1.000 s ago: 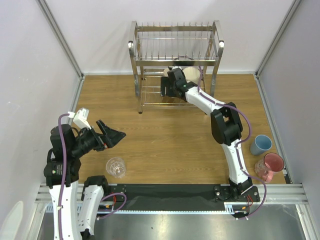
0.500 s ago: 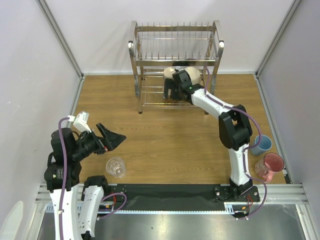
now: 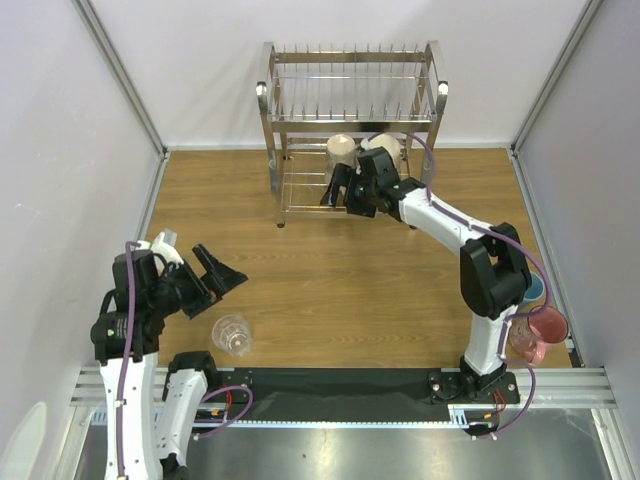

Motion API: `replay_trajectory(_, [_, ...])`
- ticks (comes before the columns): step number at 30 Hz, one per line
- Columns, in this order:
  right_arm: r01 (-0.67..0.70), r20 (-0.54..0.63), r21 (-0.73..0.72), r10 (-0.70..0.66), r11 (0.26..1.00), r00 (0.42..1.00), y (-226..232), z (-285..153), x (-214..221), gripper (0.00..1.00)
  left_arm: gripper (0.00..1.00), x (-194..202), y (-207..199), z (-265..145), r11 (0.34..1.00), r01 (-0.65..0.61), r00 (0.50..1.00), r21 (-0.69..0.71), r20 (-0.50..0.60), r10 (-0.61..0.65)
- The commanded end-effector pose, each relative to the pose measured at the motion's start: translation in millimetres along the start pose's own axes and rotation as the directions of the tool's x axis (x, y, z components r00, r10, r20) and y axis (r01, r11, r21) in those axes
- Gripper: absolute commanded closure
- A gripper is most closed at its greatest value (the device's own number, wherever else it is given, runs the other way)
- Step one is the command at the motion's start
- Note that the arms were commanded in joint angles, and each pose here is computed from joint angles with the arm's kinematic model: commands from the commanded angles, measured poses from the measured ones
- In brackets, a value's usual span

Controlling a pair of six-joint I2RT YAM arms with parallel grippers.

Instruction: Load the cups into the dish rack

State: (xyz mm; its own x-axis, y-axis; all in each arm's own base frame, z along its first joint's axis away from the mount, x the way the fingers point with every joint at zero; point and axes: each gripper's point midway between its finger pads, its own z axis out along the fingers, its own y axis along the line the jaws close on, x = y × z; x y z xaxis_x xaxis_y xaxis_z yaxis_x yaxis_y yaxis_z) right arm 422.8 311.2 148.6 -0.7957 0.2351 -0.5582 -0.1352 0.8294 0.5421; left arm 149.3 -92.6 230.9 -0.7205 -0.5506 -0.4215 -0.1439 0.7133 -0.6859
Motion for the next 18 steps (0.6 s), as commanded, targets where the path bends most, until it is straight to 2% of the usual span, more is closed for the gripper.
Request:
replay_trajectory(1, [-0.051,-0.023,-0.162,0.048,0.985,0.999,41.1,-32.5,-4.4,0.11,0.00,-9.5,-4.3,-10.1,0.997,0.076,0.995,-0.033,0.065,-0.074])
replay_trajectory(5, [-0.109,-0.087,-0.190,0.093,0.976,0.992,45.2,-52.4,15.5,0.12,0.03,-3.3,15.5,-13.5,0.980,0.116,0.993,-0.159,0.045,-0.110])
replay_trajectory(6, [-0.128,-0.136,-0.204,0.102,0.971,0.985,43.1,-59.0,34.1,0.13,0.04,-1.5,23.1,-15.6,0.972,0.122,0.992,-0.202,0.046,-0.115])
replay_trajectory(10, [-0.108,-0.201,-0.257,0.056,0.960,0.978,44.0,-81.9,66.7,0.14,0.05,1.3,29.9,-16.6,0.966,0.133,0.990,-0.223,0.064,-0.122])
replay_trajectory(16, [-0.088,-0.217,-0.269,0.028,0.959,0.976,35.6,-132.2,106.7,0.14,0.07,15.6,67.1,-11.8,0.914,0.133,0.990,-0.383,0.014,-0.138])
replay_trajectory(17, [-0.099,-0.222,-0.270,0.038,0.958,0.974,36.1,-138.3,112.7,0.14,0.09,16.6,73.3,-10.7,0.902,0.135,0.990,-0.411,0.008,-0.144])
replay_trajectory(18, [-0.085,-0.193,-0.300,0.027,0.950,0.981,41.9,-153.6,111.6,0.15,0.15,15.4,81.9,-9.9,0.883,0.130,0.990,-0.450,0.012,-0.140])
